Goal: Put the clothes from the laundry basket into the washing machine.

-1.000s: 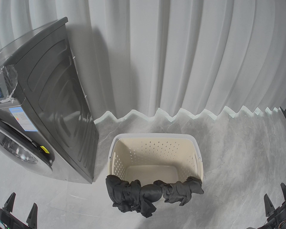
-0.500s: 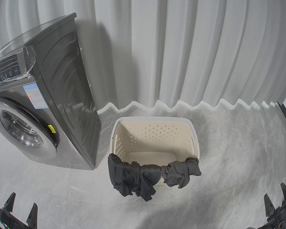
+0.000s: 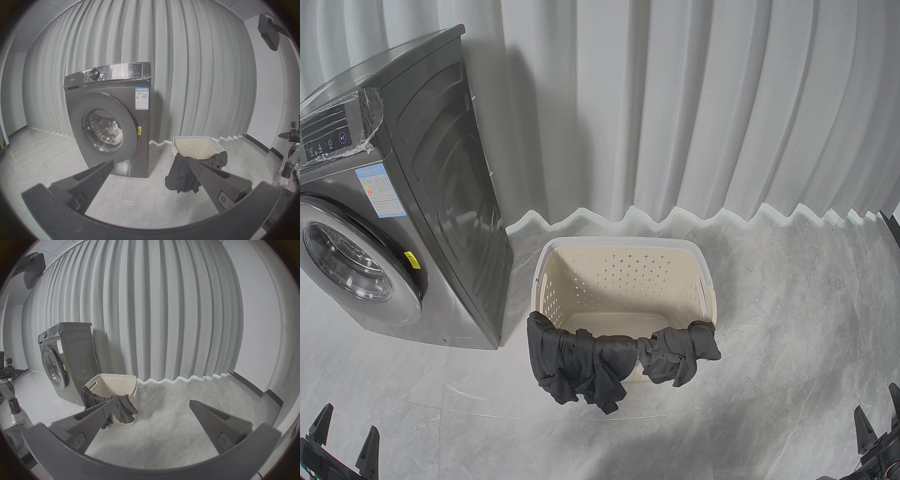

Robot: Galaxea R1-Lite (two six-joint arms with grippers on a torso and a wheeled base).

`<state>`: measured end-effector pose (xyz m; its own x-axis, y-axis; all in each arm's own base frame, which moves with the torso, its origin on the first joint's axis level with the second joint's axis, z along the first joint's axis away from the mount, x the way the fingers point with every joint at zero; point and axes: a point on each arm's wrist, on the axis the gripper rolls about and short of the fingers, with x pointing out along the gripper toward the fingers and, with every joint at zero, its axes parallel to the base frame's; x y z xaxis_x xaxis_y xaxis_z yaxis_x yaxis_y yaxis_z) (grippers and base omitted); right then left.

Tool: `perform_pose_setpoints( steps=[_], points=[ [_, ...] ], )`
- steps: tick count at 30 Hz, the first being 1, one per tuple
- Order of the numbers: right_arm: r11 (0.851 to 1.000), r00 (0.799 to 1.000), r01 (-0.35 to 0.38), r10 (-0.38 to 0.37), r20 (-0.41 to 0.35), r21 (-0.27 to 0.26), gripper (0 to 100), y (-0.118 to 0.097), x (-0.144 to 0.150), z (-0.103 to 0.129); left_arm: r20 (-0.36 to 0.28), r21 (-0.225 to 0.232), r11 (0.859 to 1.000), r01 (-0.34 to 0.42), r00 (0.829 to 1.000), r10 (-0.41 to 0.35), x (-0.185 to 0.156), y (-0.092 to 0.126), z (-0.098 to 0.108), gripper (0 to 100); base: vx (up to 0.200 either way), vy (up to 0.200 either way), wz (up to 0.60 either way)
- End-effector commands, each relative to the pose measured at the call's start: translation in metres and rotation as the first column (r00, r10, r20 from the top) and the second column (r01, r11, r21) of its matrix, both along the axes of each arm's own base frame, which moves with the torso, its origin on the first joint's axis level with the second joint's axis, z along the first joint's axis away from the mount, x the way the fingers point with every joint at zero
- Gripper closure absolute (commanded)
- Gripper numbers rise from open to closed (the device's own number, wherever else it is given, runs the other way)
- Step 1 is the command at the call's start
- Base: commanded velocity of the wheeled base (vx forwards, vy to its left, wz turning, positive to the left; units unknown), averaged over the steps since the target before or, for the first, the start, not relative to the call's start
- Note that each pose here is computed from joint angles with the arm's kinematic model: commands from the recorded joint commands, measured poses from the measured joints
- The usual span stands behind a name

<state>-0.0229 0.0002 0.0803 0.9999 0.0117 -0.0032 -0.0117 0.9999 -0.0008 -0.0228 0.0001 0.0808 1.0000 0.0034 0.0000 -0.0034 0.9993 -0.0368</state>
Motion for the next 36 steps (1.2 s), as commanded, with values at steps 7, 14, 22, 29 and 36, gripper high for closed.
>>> perform_pose_setpoints(
  steps=[7, 14, 22, 29, 36],
  points=[
    [1.000, 1.000, -0.001, 0.001, 0.000, -0.001, 0, 0.0000, 0.0000, -0.0048, 0.002, 0.000, 1.000, -0.001, 1.000, 0.001, -0.0002, 0.0000, -0.0049, 0, 0.000, 0.200, 0.00],
    [1.000, 1.000, -0.001, 0.001, 0.000, -0.001, 0, 0.0000, 0.0000, -0.0048, 0.002, 0.000, 1.000, 0.000, 1.000, 0.000, -0.0002, 0.0000, -0.0049, 0, 0.000, 0.200, 0.00],
    [1.000, 1.000, -0.001, 0.001, 0.000, -0.001, 0, 0.0000, 0.0000, -0.0048, 0.002, 0.000, 1.000, -0.001, 1.000, 0.001, -0.0002, 0.0000, -0.0049, 0, 0.000, 0.200, 0.00],
    [1.000, 1.000, -0.001, 0.001, 0.000, -0.001, 0, 0.0000, 0.0000, -0.0048, 0.002, -0.002, 1.000, 0.000, 1.000, 0.000, -0.0002, 0.0000, -0.0049, 0, 0.000, 0.200, 0.00],
    [1.000, 1.000, -0.001, 0.001, 0.000, -0.001, 0, 0.0000, 0.0000, -0.0048, 0.002, 0.000, 1.000, -0.001, 1.000, 0.001, -0.0002, 0.0000, -0.0049, 0, 0.000, 0.200, 0.00]
  ],
)
